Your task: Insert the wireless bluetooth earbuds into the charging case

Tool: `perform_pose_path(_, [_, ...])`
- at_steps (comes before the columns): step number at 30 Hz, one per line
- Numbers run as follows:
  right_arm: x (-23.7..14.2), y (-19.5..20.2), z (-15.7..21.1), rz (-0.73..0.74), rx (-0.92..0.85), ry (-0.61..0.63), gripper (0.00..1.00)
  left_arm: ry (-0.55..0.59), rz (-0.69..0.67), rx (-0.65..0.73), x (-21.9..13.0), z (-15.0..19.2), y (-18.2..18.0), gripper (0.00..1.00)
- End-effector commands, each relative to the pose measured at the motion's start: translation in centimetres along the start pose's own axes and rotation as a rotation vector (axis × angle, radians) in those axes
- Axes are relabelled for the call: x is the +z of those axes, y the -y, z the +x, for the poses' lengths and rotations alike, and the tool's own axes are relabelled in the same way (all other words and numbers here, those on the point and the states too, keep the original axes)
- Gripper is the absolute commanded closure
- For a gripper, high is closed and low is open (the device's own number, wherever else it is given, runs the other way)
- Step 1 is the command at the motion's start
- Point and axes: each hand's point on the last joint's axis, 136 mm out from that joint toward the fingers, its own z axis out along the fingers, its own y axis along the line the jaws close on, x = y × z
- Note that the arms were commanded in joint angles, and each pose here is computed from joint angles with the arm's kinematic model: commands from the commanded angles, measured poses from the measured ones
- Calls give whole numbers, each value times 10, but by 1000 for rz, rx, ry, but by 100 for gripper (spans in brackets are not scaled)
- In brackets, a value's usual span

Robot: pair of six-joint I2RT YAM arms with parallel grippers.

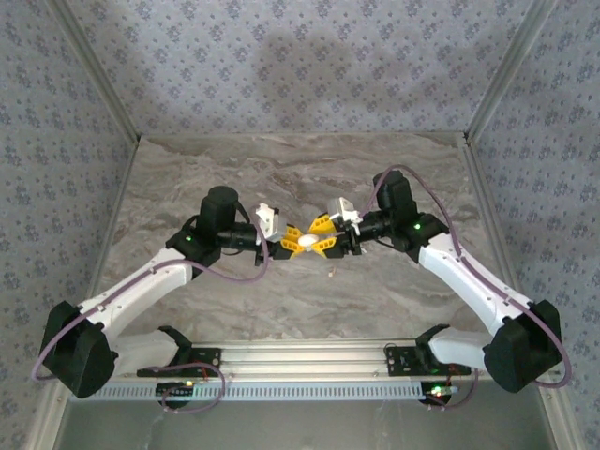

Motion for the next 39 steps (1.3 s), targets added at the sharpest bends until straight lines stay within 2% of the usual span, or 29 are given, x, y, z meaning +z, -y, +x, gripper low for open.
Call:
perform_pose_path(1, [0,-3,-7,-22,-6,5,67,41,-1,18,-4,-13,0,82])
perform_pose_path(3, [0,-4,-8,-22,-6,4,76,38,-5,17,-3,-12,0,82])
perform_pose_path(5, [-1,-3,-8,-16,-12,1,80,33,-13,15,-4,-11,-2,77])
perform_pose_path(9, [-1,1,-4,17,-21,-36,81,16,-18,4,-3,-9,-4,59])
perform_pose_path(10, [-1,1,-4,19,-23,-40,82,13,-15,2,-3,-9,-4,57])
perform_pose_path(19, [1,3,-8,17,-39,-32,82,-4,-4,-5,0,-3,-4,54])
perform_pose_path(26, [4,4,-7,9,-30,-35,82,-3,6,-1,0,-4,-2,57])
perform_pose_path(32, [5,2,-10,3,-36,-29,82,-9,8,-1,0,-3,-2,66])
perform_pose_path(36, [5,2,-9,1,-32,-31,81,-8,8,2,0,-4,-2,75])
perform_pose_path(37, [6,2,-9,3,-32,-34,79,-10,5,2,0,-3,-2,76])
perform_pose_path(39, [6,6,-6,28,-28,-48,62,-15,-2,3,0,-1,-3,78])
